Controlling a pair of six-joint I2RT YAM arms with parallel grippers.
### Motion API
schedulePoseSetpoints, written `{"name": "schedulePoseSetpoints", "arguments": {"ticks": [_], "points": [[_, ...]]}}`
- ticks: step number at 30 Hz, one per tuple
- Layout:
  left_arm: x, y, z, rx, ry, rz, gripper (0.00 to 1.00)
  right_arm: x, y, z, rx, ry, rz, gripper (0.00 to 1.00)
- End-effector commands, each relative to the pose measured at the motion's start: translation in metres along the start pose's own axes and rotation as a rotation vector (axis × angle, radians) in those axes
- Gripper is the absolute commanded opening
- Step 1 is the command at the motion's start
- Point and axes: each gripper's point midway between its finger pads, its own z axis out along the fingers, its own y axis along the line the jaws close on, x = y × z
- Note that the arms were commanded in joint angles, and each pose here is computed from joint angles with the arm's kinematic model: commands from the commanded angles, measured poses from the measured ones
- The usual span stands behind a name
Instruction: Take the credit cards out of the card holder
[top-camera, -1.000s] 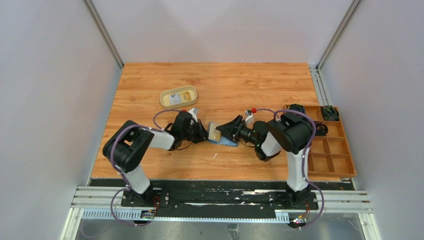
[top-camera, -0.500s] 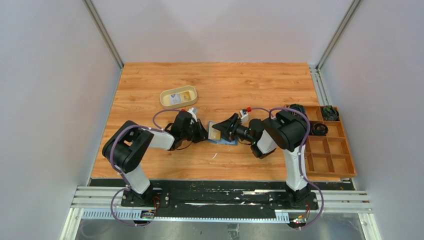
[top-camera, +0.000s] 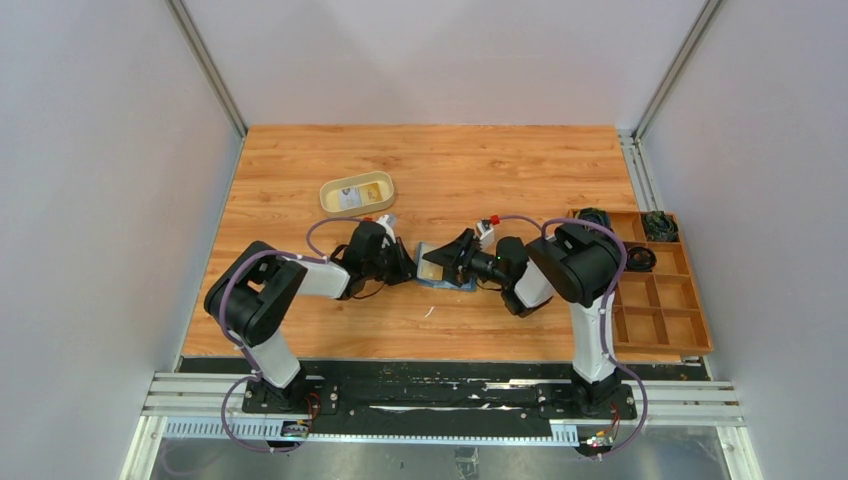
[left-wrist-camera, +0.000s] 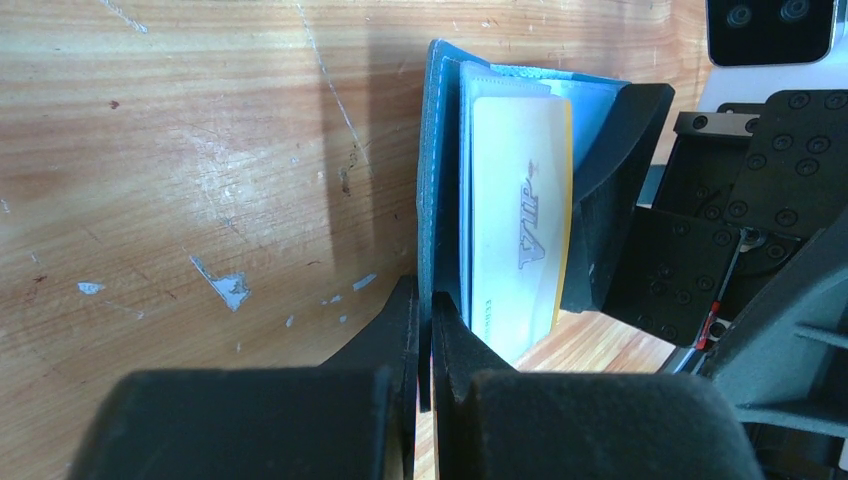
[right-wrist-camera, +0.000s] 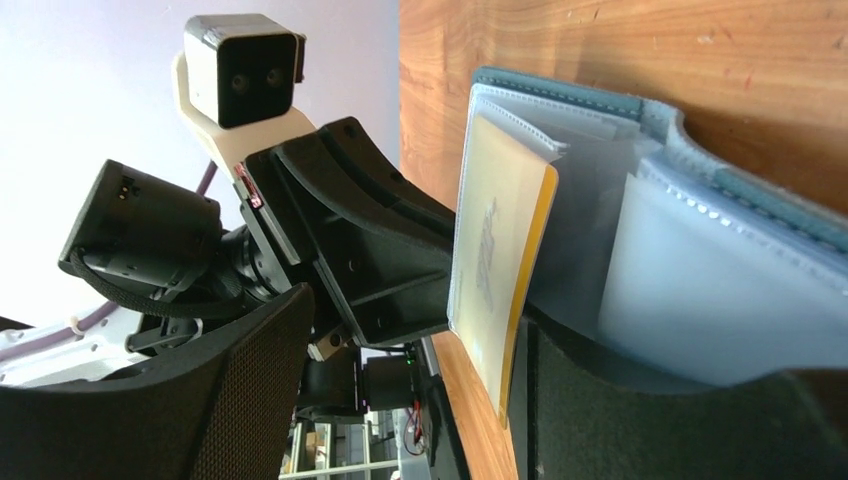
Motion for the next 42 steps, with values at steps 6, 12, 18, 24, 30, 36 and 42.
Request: {"name": "schedulePoseSetpoints", "arguments": {"ticks": [6, 12, 18, 24, 30, 36, 42], "points": [[0.047, 0.055, -0.004, -0.22, 0.138, 0.029, 0.0, 0.022, -0.018, -0.02, 0.075, 0.102, -0.02, 0.66], [0.047, 0.057, -0.005, -0.231, 0.138, 0.033, 0.0, 0.017, -0.027, -0.026, 0.121, 0.092, -0.033, 0.61], [0.047, 0.058, -0.006, -0.241, 0.138, 0.04, 0.0, 0.012, -0.041, -0.036, 0.19, 0.076, -0.041, 0.58], [0.047, 0.06, -0.006, -0.245, 0.14, 0.043, 0.0, 0.008, -0.056, -0.045, 0.296, 0.078, -0.083, 0.58], [0.048, 0.061, -0.007, -0.25, 0.142, 0.045, 0.0, -0.002, -0.064, -0.054, 0.422, 0.075, -0.179, 0.6], [0.049, 0.062, -0.007, -0.252, 0.147, 0.045, 0.0, -0.008, -0.065, -0.054, 0.452, 0.071, -0.207, 0.6], [0.05, 0.063, -0.007, -0.252, 0.147, 0.047, 0.0, -0.008, -0.069, -0.056, 0.46, 0.059, -0.205, 0.53]]}}
